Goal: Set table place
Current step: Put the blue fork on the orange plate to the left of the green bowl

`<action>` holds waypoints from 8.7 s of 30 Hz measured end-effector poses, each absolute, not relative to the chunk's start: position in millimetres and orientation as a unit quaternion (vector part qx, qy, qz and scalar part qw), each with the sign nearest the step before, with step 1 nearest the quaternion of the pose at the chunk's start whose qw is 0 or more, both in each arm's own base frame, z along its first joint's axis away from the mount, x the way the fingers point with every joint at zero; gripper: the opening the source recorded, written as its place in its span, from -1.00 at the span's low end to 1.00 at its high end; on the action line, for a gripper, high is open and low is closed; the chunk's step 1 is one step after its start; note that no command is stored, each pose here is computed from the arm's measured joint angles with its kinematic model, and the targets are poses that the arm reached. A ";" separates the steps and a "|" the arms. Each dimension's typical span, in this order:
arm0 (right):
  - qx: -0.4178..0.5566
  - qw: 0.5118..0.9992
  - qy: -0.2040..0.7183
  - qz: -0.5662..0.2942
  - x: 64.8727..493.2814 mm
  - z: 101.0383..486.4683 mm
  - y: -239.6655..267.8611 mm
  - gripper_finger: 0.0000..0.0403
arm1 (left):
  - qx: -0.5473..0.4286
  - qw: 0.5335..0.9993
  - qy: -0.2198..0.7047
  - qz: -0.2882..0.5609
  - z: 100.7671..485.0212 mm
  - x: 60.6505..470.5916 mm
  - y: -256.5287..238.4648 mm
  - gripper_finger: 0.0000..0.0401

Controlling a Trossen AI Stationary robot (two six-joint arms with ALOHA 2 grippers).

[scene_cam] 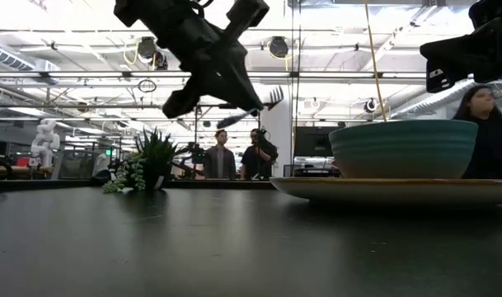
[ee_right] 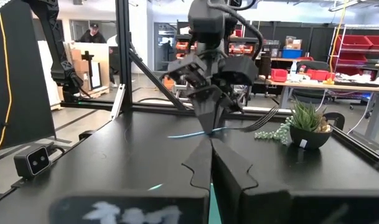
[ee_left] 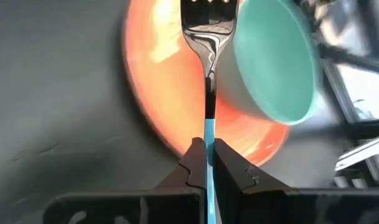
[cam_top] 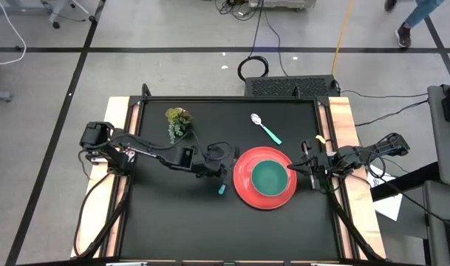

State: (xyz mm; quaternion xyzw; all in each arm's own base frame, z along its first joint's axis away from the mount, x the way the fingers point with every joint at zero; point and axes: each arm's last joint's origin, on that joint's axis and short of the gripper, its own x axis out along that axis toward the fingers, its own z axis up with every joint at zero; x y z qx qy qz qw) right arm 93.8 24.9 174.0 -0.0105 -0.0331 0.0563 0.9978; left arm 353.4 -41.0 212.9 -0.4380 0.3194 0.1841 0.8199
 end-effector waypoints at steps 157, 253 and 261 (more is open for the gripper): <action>-0.014 0.998 -0.019 0.059 96.5 172.0 26.0 -1.00 | -0.505 0.770 0.359 0.150 221.8 441.6 27.3 -0.96; 0.001 0.998 -0.013 0.059 97.2 171.3 26.3 -1.00 | -0.473 0.759 0.420 0.155 141.6 462.5 15.6 -0.96; -0.002 0.998 -0.011 0.059 97.5 170.8 26.4 -1.00 | -0.460 0.765 0.423 0.156 140.9 462.1 15.9 -0.96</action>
